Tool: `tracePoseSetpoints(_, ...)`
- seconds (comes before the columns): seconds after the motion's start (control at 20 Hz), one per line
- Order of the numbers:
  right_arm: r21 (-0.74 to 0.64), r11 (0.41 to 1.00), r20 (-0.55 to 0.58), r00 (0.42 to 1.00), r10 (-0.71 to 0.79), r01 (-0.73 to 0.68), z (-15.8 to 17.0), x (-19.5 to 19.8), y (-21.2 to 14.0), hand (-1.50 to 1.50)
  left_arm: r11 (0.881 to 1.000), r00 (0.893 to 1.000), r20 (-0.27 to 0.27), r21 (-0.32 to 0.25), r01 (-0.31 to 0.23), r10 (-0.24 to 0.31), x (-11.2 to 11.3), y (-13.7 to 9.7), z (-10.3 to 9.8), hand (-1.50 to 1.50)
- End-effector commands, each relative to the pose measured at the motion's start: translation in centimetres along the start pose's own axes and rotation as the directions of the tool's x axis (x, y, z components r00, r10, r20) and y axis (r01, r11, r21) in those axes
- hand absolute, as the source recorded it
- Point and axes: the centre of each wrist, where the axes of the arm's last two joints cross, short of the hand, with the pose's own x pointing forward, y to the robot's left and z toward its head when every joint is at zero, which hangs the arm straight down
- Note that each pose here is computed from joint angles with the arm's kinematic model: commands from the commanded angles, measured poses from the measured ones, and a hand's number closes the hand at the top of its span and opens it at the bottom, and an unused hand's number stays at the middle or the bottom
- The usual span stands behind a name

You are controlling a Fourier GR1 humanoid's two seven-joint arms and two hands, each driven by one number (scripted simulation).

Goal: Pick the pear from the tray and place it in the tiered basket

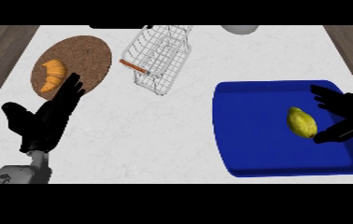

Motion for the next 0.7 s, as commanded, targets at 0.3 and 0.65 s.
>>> tracePoseSetpoints(0.3, -0.094, 0.994, -0.032, 0.998, 0.047, -0.049, -1.4, -3.4, 1.9, -1.5, 1.0, 1.0, 0.005, 0.001, -0.01, 0.01, 0.8, -0.5, -0.1, 0.0)
tracePoseSetpoints(0.65, -0.022, 0.996, -0.046, 0.995, 0.09, -0.091, -3.6, -2.9, 2.7, -1.5, 1.0, 1.0, -0.009, -0.02, 0.004, -0.004, -0.7, 0.2, 0.1, 0.0)
